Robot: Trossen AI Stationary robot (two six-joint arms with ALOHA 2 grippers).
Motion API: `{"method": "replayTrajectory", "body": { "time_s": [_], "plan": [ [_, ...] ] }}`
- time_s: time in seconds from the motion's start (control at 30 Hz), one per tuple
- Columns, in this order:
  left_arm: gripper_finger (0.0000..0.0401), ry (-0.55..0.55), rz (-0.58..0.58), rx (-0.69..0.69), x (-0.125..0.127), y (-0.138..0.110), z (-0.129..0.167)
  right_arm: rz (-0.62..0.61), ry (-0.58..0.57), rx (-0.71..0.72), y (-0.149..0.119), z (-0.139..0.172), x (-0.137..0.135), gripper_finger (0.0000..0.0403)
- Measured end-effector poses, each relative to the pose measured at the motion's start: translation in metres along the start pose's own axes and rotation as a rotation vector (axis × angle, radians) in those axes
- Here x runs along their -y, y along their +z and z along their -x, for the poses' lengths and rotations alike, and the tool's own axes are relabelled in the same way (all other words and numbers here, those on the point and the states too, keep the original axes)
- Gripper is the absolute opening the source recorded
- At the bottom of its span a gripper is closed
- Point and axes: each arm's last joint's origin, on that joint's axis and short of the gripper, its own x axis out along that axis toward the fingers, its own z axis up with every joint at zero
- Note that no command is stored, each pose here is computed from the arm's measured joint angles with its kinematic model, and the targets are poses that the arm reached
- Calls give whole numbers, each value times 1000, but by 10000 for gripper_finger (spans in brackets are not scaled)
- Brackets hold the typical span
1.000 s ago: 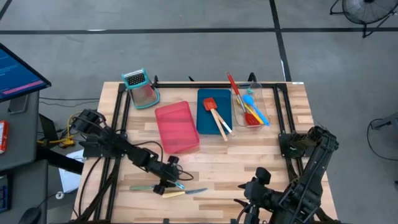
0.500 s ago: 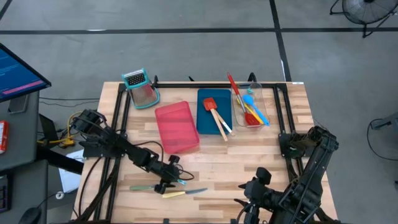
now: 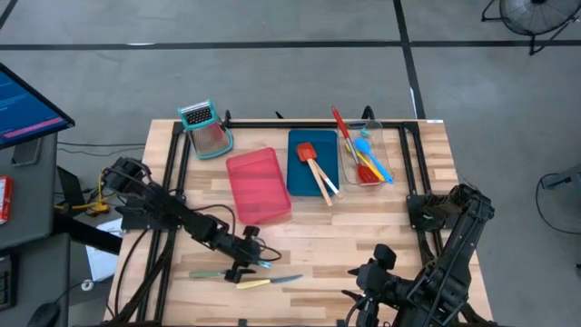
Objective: Pick & Place Kitchen Items
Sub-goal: Put the blue table knife into the red bin
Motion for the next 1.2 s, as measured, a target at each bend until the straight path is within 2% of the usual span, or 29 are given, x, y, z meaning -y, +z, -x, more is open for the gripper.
{"method": "replayTrajectory", "body": {
  "time_s": [0.2,0.33,0.5,0.63,0.73,0.87,0.97,1.07,1.2],
  "plan": [
    [10,31,59,144,0,19,28,2,-2,-1,0,0,0,216],
    [10,51,159,277,-2,32,57,2,-2,-1,0,0,0,216],
    [10,135,379,495,-8,46,102,2,-3,-1,0,0,0,216],
    [10,281,626,698,-23,50,135,4,-5,-1,0,0,1,216],
    [10,394,719,804,-38,51,154,4,-6,-1,0,0,1,216],
    [10,540,760,844,-64,51,162,5,-7,3,0,0,1,216],
    [10,616,904,884,-88,49,161,4,-7,4,0,0,1,216],
    [10,626,1039,899,-110,45,156,-1,-2,6,0,0,0,216],
    [10,604,1146,856,-133,40,145,-25,0,9,1,0,0,216]
  ]
}}
